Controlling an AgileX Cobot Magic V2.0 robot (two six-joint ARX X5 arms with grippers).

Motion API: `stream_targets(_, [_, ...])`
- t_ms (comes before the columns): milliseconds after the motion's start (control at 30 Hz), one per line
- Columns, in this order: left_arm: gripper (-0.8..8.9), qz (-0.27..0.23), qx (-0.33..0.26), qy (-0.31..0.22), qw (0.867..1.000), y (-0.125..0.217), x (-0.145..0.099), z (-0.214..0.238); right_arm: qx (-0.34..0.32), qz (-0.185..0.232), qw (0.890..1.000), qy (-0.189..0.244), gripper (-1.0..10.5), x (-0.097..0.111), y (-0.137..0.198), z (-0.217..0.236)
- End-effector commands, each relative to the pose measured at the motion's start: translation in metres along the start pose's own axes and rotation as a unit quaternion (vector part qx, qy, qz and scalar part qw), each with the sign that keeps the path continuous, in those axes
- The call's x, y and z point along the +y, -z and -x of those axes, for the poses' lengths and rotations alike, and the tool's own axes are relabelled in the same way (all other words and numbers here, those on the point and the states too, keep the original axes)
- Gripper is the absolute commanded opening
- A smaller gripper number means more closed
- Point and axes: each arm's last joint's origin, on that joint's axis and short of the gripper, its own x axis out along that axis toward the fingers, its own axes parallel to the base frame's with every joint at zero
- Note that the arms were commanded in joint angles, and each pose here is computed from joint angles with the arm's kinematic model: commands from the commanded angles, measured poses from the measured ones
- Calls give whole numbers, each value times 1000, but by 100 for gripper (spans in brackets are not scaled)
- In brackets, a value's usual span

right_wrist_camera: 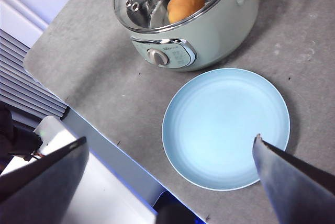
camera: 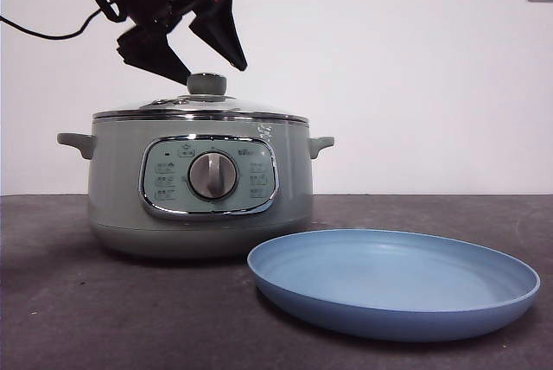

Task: Take the potato out from the steamer,put the potato on the plate,close the lid

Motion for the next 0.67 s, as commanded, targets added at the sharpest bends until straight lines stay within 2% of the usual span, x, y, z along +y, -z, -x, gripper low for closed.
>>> stream_targets(33, [710,-6,11,-2,1000,3,0,-9,-3,2,1000,1,631,0,-1,0])
stream_targets(167, [708,-6,19,-17,1000,5,0,-11,-4,4,1000,1,631,0,-1,0])
stream_targets(200, [679,-6,20,-18,1000,5,0,-12,-5,4,1000,1,631,0,-1,0])
stream_targets(467, [246,-1,36,-17,999,8,-1,-11,-8,8,1000,3,631,0,-2,0])
stream_targets(667, [58,-2,35,-17,999,8,-1,-11,-10,9,1000,4,631,0,-3,0])
